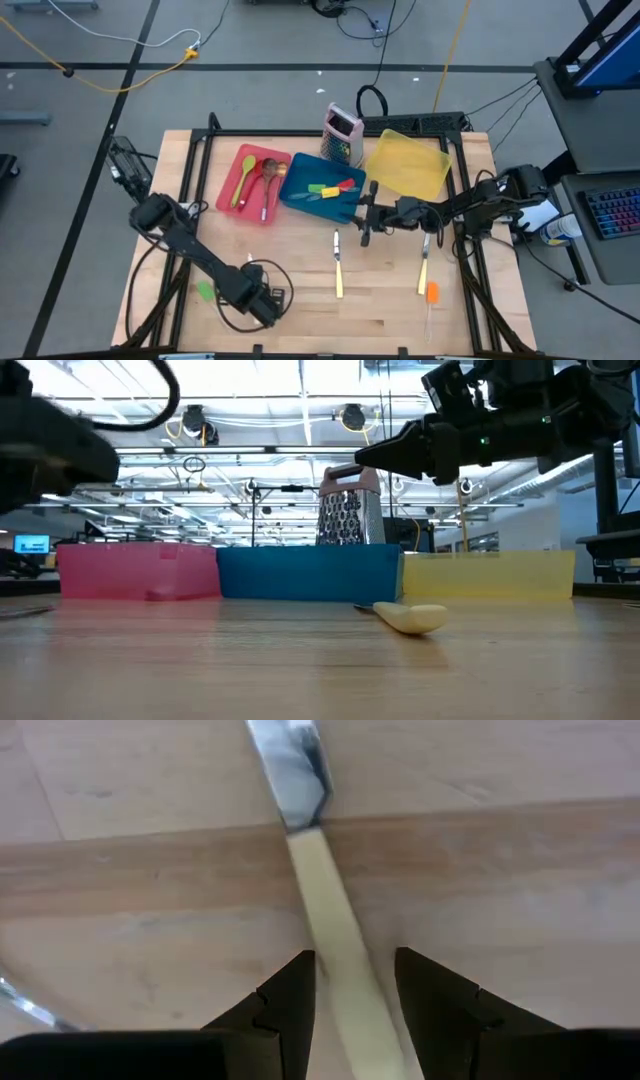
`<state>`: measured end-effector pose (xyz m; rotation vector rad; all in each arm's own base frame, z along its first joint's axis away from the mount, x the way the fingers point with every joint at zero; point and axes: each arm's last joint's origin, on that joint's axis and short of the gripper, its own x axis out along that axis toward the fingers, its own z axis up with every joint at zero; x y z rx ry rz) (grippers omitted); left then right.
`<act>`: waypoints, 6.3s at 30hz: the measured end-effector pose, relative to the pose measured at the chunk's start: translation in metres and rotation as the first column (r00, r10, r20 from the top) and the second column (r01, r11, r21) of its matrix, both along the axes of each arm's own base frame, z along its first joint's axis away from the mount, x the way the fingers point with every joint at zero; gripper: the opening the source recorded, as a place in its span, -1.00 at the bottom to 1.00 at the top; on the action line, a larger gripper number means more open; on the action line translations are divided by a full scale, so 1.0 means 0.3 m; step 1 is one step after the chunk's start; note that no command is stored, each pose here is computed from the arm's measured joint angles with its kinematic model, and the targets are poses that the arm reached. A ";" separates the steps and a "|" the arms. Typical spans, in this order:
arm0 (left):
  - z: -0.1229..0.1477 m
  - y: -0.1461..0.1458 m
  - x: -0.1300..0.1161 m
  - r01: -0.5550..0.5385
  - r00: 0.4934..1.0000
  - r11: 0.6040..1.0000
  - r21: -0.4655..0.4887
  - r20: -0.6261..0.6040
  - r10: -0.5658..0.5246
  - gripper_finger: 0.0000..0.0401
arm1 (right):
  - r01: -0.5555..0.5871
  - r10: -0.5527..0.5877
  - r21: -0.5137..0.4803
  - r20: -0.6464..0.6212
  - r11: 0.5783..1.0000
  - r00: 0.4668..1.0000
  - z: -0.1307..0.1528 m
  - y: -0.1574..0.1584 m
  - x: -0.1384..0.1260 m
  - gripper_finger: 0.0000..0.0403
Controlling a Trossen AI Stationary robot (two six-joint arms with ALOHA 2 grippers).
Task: Pick & Place Kitchen Items
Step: Put the left yellow knife into the yellow bin
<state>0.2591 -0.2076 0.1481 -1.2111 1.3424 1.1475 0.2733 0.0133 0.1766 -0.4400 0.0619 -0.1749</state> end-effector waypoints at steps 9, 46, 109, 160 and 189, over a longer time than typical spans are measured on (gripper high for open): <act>-0.014 0.003 0.004 0.062 0.998 0.998 0.025 -0.002 -0.062 -0.41 | 0.005 -0.005 0.073 0.006 0.997 1.000 -0.002 -0.003 0.000 -0.38; 0.269 0.347 0.156 0.502 0.668 0.667 0.551 0.243 -0.703 -0.80 | -0.047 0.160 0.460 -0.210 0.887 0.964 -0.095 0.175 -0.043 -0.38; 0.398 0.438 0.346 0.385 0.049 0.027 0.922 0.009 -0.999 -0.69 | -0.232 0.133 0.369 0.274 0.900 0.952 0.067 0.183 -0.036 -0.82; 0.316 0.408 0.273 0.560 0.310 0.315 0.766 0.159 -0.937 -0.53 | 0.740 -0.655 0.195 -0.359 0.644 0.665 0.084 -0.310 -0.297 -0.80; 0.316 0.414 0.272 0.549 0.334 0.292 0.783 0.115 -0.936 -0.53 | 0.849 -0.453 0.282 -0.747 0.448 0.487 -0.025 -0.461 -0.494 -0.80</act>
